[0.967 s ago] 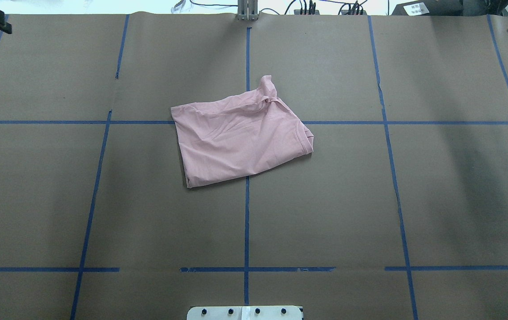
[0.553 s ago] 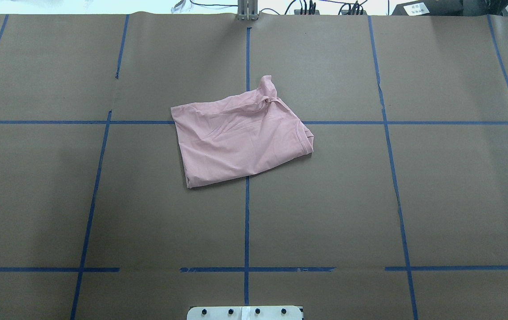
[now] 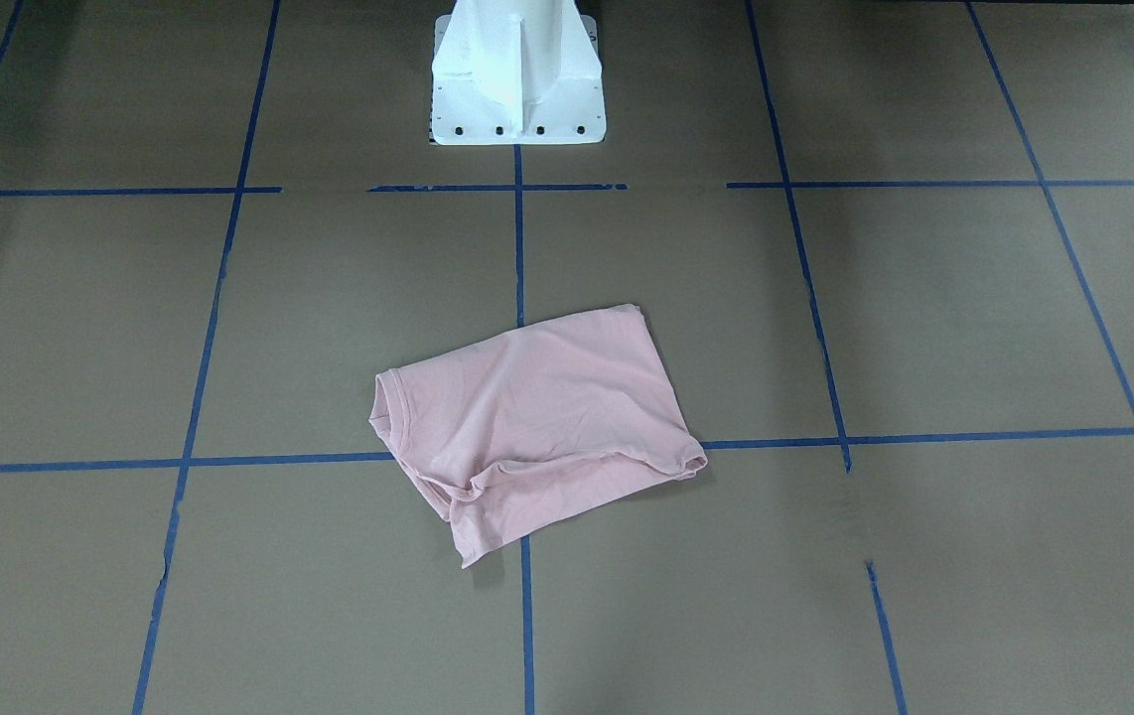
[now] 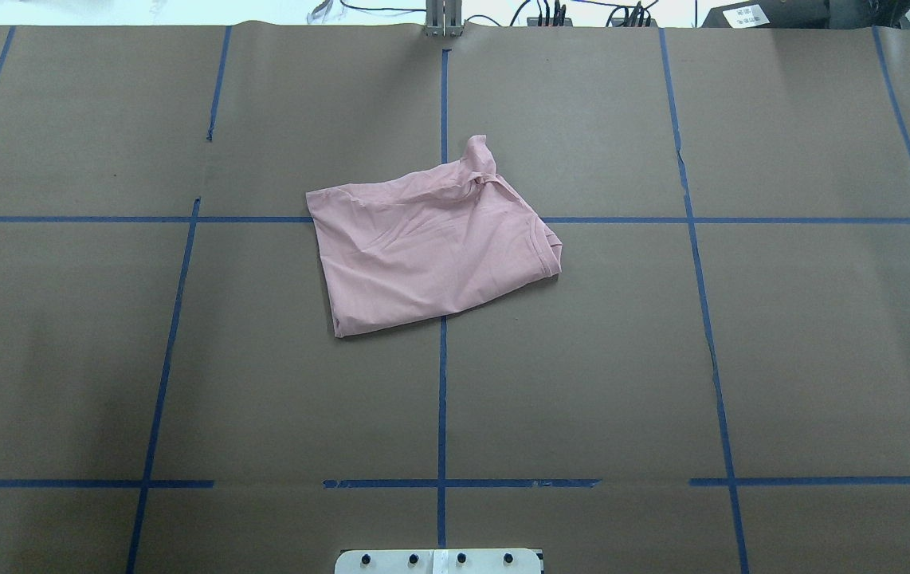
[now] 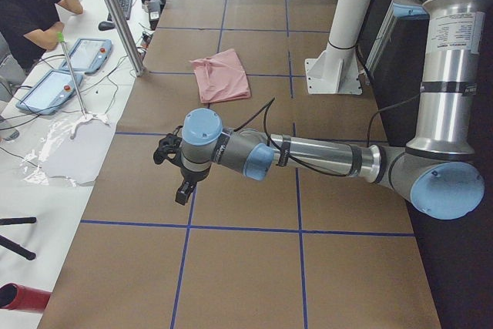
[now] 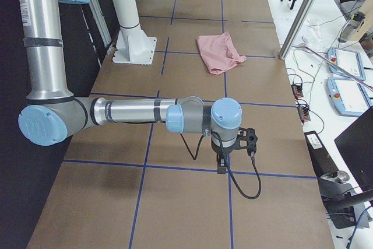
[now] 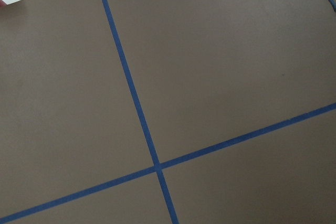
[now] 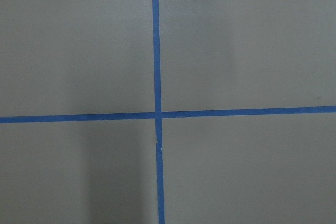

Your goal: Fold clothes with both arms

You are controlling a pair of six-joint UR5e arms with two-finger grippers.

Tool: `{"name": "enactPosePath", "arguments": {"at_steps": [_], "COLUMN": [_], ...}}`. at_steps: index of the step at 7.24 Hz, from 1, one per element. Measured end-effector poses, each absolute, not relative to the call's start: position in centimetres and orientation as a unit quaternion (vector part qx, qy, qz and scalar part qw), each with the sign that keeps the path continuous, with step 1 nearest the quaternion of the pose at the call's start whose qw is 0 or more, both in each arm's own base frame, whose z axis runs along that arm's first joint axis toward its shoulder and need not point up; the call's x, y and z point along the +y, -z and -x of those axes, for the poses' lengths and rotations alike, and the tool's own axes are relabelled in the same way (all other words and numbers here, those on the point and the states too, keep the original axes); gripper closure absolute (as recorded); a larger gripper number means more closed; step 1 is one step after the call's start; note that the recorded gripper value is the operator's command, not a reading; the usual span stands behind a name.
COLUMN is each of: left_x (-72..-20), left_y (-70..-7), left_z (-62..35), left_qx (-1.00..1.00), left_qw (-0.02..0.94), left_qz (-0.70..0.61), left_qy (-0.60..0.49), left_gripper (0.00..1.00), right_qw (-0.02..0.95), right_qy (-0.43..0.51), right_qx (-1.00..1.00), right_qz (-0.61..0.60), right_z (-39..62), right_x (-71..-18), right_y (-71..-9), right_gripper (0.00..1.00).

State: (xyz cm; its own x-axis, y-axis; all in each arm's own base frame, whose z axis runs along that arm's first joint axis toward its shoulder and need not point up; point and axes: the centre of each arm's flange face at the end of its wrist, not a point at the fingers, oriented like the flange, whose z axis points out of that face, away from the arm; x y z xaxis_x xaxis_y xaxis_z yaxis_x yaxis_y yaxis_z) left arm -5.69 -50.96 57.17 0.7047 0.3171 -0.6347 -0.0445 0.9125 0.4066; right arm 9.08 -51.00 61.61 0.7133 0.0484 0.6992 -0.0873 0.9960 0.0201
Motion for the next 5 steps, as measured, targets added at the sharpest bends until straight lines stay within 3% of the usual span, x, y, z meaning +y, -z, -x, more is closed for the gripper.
{"name": "enactPosePath", "arguments": {"at_steps": [5], "left_x": [-49.3], "left_y": [-60.0], "left_z": [5.8], "left_qx": [0.354], "left_qw": [0.925], "left_qz": [-0.119], "left_qy": [-0.071], "left_gripper": [0.00], "right_qw": [0.924], "right_qy": [-0.039], "right_qx": [-0.380], "right_qz": [0.003], "right_z": [-1.8], "right_x": [-51.6], "right_y": [-58.4], "right_gripper": [0.00]}}
